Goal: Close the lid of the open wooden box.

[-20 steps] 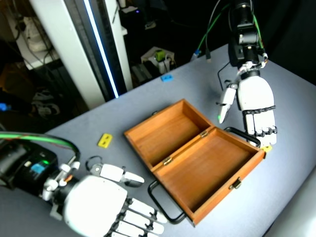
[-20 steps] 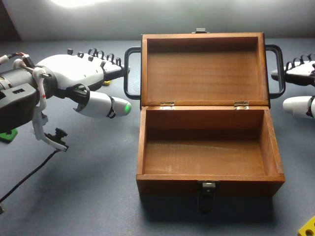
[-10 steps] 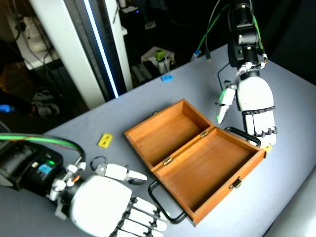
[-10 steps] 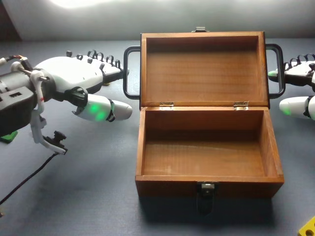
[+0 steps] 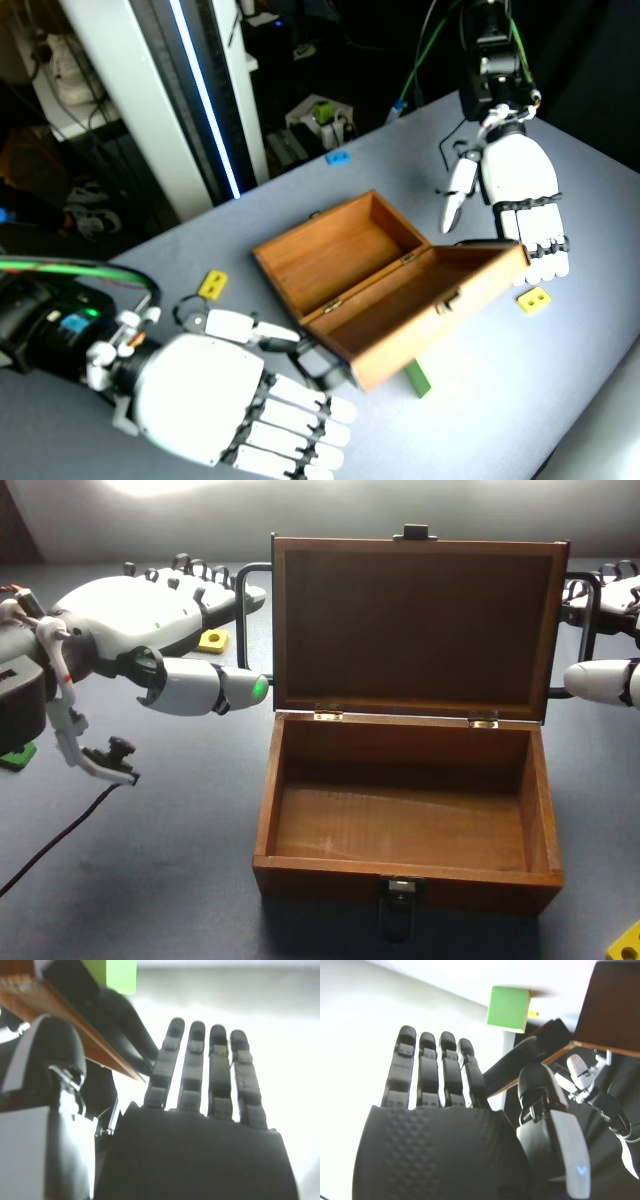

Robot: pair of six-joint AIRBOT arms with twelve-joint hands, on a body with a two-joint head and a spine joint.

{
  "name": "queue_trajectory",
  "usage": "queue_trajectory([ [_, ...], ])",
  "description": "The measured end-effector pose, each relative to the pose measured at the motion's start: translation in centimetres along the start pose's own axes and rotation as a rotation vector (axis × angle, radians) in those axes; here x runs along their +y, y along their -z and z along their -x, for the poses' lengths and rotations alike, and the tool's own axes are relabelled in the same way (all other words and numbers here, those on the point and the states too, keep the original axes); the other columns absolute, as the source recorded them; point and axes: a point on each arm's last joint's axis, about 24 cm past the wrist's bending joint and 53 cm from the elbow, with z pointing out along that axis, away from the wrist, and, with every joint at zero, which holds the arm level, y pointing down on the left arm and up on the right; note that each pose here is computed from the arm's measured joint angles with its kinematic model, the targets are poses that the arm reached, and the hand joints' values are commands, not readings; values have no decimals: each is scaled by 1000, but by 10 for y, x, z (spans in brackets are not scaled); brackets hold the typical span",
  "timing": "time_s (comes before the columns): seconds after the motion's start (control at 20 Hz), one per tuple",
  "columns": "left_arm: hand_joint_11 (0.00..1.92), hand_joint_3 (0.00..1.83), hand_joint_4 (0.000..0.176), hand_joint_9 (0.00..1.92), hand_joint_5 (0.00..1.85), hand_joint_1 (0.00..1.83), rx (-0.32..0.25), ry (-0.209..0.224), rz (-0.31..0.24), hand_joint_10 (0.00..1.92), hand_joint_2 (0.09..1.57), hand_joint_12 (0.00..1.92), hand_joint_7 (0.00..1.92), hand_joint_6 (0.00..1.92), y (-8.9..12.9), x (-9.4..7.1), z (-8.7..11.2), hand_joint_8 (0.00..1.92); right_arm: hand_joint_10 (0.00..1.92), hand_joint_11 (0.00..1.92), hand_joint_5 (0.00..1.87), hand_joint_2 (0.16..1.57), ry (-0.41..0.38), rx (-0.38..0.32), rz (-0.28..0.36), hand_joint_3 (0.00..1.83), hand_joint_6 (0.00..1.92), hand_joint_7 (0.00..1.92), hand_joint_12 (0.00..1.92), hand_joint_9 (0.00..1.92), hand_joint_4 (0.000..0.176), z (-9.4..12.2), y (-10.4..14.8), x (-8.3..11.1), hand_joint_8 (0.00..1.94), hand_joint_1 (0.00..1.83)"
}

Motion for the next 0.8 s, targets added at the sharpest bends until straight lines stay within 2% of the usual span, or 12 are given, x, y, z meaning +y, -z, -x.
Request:
queue_trajectory([
  [0.2, 0, 0, 0, 0, 1, 0, -10, 0, -20, 0, 1249, 0, 13, 0, 9, -6, 2, 4, 0, 135, 188, 1357, -20, -5, 26, 0, 0, 188, 11, 130, 0, -1, 3, 10, 0, 0],
  [0.3, 0, 0, 14, 0, 0, 0, -36, 1, -49, 0, 1181, 0, 0, 0, 17, -13, 7, 0, 0, 132, 196, 1394, -29, -15, 62, 4, 3, 195, 10, 123, 0, 0, 6, 23, 3, 0],
  [0.35, 0, 0, 14, 0, 0, 0, -42, 3, -60, 0, 1181, 0, 0, 0, 20, -16, 7, 0, 0, 132, 196, 1394, -27, -14, 76, 4, 3, 195, 10, 123, 0, 0, 8, 28, 3, 0],
  [0.4, 0, 0, 2, 0, 0, 0, -43, 2, -67, 0, 1174, 0, 0, 0, 23, -18, 5, 0, 5, 144, 208, 1397, -27, -15, 95, 5, 8, 208, 15, 135, 0, 0, 10, 35, 8, 0],
  [0.55, 36, 0, 0, 0, 0, 0, -54, 9, -87, 0, 1202, 15, 0, 0, 36, -22, 4, 0, 2, 159, 185, 1345, -13, -2, 141, 0, 0, 191, 20, 130, 0, -3, 20, 50, 0, 0],
  [0.6, 0, 0, 0, 0, 0, 0, -61, 12, -96, 0, 1223, 0, 0, 0, 44, -23, 4, 0, 0, 169, 191, 1367, -10, 9, 162, 0, 5, 193, 24, 125, 0, -8, 29, 57, 2, 0],
  [0.8, 0, 17, 0, 0, 37, 0, -80, 39, -111, 0, 1269, 0, 6, 14, 57, -25, 6, 2, 1, 165, 184, 1335, -2, 45, 174, 0, 3, 176, 21, 103, 0, -20, 42, 60, 5, 0],
])
